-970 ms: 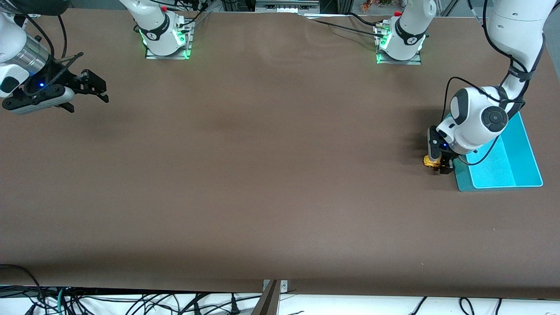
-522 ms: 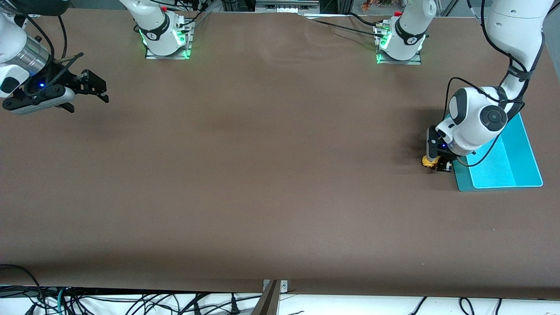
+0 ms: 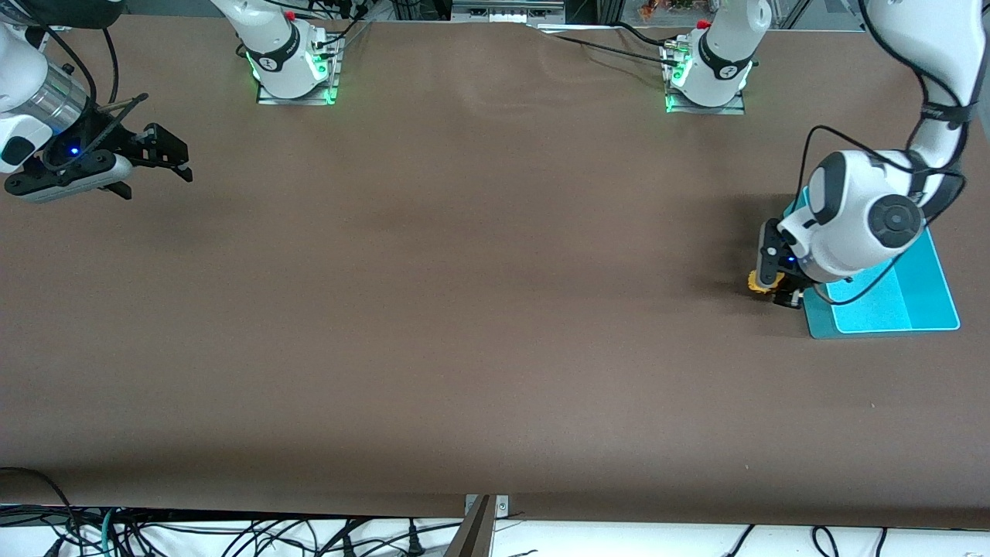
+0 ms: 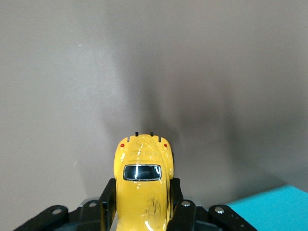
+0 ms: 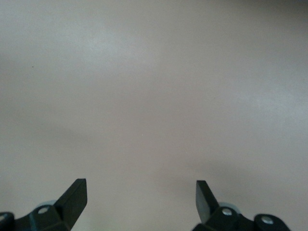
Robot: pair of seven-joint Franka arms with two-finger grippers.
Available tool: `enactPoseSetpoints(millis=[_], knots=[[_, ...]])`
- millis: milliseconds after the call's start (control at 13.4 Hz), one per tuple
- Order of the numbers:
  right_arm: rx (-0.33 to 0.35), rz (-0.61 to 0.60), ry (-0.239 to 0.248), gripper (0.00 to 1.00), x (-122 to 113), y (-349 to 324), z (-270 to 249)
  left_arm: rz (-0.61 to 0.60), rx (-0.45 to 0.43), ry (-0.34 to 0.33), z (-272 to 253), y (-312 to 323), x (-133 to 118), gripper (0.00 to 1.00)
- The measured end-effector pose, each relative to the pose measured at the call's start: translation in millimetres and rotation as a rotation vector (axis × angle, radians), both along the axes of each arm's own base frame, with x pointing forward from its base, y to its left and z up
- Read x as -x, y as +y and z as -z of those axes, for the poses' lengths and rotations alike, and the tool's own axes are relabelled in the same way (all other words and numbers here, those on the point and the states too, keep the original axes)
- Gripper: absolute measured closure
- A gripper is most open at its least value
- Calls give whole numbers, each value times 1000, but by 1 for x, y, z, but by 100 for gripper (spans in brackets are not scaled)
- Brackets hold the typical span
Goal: Wind and store yellow beetle car
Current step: 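Carry the car into the cyan tray and open the left gripper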
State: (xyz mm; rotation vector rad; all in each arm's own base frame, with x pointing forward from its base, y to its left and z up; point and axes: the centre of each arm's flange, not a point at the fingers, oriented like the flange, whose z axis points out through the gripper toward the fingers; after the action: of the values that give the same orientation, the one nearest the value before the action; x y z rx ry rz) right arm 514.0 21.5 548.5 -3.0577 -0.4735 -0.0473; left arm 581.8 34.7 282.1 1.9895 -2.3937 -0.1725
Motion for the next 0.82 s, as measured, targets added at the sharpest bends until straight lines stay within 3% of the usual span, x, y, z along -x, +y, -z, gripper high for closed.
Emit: enactPoseSetpoints(millis=[299,821], knots=[[0,0,0,0,0,0,0,-75,-14,17,-41,42,-8,53],[0,0,3,0,0,0,1,-206,-26,31,-53,178,29,53]])
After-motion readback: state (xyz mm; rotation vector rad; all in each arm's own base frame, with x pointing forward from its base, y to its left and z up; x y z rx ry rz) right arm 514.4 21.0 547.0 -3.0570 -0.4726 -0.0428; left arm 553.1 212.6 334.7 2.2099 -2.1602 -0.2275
